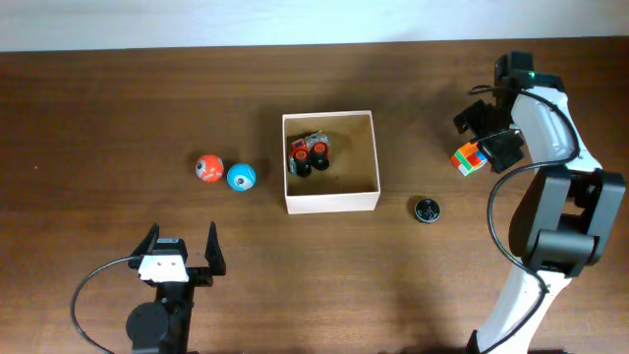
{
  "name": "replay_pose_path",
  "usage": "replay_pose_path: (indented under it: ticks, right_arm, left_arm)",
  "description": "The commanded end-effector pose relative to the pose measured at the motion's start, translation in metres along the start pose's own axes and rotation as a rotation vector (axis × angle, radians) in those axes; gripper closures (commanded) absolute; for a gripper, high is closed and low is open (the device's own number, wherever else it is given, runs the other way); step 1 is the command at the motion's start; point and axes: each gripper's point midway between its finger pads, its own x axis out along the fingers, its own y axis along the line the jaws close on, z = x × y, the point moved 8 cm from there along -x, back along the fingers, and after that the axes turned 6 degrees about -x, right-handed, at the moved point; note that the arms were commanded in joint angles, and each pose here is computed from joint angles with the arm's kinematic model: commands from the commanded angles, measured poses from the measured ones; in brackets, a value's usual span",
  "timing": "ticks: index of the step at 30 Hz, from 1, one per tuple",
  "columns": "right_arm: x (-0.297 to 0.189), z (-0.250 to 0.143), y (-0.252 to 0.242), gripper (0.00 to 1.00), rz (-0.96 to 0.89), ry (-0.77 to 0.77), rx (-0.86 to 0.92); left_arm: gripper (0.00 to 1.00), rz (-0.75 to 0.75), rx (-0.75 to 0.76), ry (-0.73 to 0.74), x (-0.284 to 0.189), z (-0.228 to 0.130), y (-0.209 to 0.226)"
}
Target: Pack container
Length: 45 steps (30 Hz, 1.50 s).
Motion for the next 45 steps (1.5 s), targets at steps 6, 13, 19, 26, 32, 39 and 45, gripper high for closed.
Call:
replay_pose_path:
  ticks: [6,13,19,26,32,39,45]
  right_arm:
    - [0.007,-0.004,0.002,0.01,-0.003,0.017,-0.062]
    - [0.019,-0.011,-0.004,0.01,-0.028,0.045,-0.062]
    - [0.03,-0.015,-0.009,0.01,-0.035,0.053,-0.062]
    - [0.03,-0.012,-0.009,0.0,-0.036,0.035,-0.061]
    - [0.03,-0.011,-0.007,0.37,-0.027,0.025,-0.06]
    - [0.03,-0.01,-0.006,0.46,-0.022,0.02,-0.061]
    - [0.026,-0.009,-0.006,0.46,-0.023,0.022,-0.061]
  left_arm:
    - [0.01,0.011,0.012,0.002,0.0,-0.002,0.002]
    - [0.01,0.011,0.012,0.002,0.0,-0.002,0.002]
    - [0.01,0.011,0.012,0.002,0.0,-0.002,0.002]
    - [0.01,0.011,0.012,0.002,0.0,-0.002,0.002]
    - [0.01,0.011,0.012,0.002,0.0,-0.002,0.002]
    - [0.01,0.011,0.012,0.002,0.0,-0.002,0.002]
    - [0.01,0.011,0.012,0.002,0.0,-0.002,0.002]
